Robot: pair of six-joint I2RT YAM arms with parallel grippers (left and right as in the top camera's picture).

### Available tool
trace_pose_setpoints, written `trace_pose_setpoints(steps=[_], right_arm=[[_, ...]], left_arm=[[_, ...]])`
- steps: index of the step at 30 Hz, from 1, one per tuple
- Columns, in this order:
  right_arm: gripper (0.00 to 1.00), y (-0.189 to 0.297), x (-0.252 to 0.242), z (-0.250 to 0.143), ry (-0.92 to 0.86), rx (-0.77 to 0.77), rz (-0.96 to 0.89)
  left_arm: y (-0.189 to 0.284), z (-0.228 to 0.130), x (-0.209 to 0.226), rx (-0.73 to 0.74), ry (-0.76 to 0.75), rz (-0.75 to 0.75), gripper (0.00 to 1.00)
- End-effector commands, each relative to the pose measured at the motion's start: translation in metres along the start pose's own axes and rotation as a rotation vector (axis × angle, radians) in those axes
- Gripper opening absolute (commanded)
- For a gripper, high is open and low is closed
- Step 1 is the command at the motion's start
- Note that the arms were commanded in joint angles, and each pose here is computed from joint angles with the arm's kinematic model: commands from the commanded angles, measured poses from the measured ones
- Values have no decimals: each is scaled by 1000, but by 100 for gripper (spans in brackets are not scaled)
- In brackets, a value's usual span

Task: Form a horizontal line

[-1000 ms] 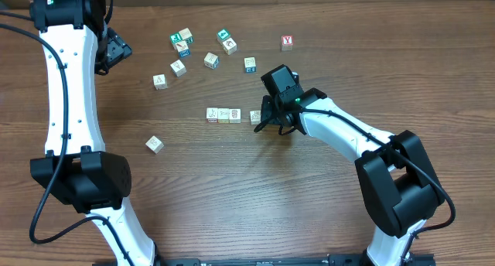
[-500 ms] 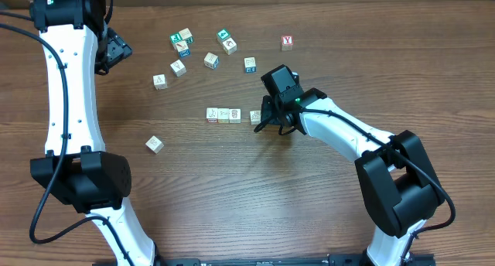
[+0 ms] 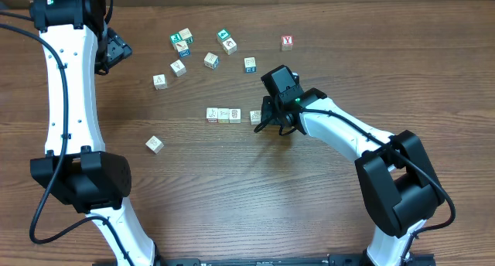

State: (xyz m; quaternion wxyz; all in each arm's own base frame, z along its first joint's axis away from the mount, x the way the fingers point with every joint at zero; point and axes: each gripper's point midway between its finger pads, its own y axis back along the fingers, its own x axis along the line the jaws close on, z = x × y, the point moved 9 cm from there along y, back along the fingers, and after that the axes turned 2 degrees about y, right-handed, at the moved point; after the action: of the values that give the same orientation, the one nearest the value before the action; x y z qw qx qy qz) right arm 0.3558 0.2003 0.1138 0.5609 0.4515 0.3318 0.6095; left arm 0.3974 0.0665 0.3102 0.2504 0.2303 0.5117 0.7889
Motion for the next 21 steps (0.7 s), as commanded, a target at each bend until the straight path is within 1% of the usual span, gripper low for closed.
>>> trace_pose_setpoints(steps=[1,21], right_arm=[[4,3,1,2,-1,-13,2],[4,2,0,0,1,-8,-1]], left_arm=[[7,0,0,-14,-21,-15,100],[7,0,0,-14,-21,-15,100]])
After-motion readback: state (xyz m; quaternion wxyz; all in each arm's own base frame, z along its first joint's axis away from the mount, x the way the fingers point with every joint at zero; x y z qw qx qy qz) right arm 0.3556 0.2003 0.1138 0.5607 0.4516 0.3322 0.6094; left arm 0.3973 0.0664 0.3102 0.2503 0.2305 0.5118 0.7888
